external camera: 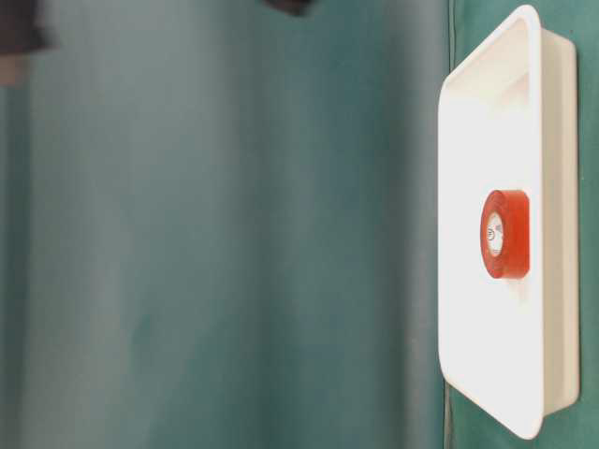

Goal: Pick up the tape from a random location and place it into the white case.

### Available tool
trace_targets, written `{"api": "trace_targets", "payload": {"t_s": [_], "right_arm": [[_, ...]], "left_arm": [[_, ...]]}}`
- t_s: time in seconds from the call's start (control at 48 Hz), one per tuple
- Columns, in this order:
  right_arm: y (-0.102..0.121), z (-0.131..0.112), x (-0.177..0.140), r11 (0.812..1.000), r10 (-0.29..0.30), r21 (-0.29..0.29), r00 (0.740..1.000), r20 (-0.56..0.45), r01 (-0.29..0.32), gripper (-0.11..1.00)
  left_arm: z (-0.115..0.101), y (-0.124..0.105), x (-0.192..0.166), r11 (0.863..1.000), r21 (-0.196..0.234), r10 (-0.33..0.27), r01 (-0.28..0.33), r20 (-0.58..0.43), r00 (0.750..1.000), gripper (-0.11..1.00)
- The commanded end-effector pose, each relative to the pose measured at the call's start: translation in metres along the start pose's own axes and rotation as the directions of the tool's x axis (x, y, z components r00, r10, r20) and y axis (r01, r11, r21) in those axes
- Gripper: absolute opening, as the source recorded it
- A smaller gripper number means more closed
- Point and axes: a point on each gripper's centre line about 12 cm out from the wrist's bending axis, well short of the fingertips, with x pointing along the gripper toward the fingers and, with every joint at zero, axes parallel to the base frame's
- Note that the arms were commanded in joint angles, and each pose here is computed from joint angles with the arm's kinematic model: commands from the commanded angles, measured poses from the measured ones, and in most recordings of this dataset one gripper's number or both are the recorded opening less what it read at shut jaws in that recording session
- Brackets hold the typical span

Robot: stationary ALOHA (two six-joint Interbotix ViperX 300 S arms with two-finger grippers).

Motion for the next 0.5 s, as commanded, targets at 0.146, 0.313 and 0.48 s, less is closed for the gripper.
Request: {"api": "trace_targets", "payload": {"t_s": [0.146, 0.313, 0.48], "right_arm": [[0.001, 0.019, -0.051, 1.000, -0.004, -0.002, 0.999, 0.051, 0.004, 0.25], [0.001, 0.021, -0.059, 1.000, -0.008, 0.000, 0.999, 0.038, 0.008, 0.25], [0.001, 0.021, -0.059, 1.000, -0.007, 0.001, 0.999, 0.039, 0.007, 0.25]], "left_arm": [[0.007, 0.000, 0.000, 1.000, -0.004, -0.001, 0.001, 0.019, 1.000, 0.83], [0.007, 0.000, 0.000, 1.000, -0.003, -0.002, 0.002, 0.019, 1.000, 0.83], [0.007, 0.000, 0.000, 1.000, -0.004, -0.001, 0.001, 0.019, 1.000, 0.83]]}}
